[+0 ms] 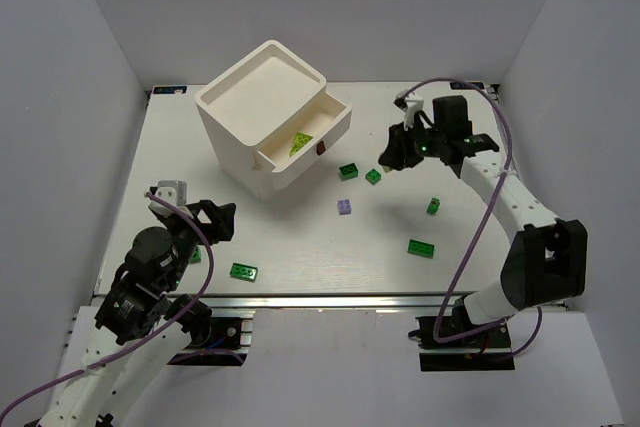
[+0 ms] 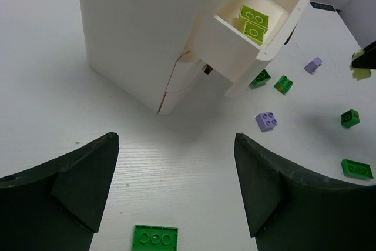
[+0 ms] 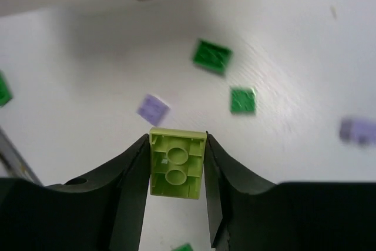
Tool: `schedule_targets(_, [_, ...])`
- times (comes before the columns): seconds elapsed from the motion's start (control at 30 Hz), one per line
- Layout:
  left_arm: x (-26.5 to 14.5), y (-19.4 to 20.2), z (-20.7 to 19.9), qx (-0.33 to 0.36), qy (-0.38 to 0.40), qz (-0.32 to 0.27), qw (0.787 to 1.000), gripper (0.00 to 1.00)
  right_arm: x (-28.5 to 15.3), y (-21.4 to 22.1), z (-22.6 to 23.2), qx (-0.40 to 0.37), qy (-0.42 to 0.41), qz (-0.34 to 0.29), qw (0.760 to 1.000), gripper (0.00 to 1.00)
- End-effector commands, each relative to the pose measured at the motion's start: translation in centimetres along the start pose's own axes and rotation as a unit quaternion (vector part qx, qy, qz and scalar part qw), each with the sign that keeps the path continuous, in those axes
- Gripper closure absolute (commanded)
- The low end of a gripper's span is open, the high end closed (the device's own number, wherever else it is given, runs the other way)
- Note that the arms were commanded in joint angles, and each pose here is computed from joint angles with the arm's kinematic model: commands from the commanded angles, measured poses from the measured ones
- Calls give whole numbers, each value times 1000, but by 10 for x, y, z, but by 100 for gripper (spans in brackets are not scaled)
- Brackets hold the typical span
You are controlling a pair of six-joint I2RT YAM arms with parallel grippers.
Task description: Sort the legos into containers by color
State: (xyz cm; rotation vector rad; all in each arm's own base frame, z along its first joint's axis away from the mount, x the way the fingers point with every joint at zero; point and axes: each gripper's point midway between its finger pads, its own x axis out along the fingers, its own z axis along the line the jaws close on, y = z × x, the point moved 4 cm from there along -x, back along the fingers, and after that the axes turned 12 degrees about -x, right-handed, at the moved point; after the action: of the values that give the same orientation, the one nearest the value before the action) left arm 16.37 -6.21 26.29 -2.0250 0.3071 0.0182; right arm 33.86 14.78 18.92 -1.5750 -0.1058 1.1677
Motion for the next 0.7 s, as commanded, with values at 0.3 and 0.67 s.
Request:
schedule_targets(0.3, [1,2,1,1,-1,0,1000,10,-30,-168,129,-424,-173,-222,861,100])
schedule_targets(0.67, [3,3,3,2,-10,2,1000,10,43,-194,178,-523,-171,-203,810,83])
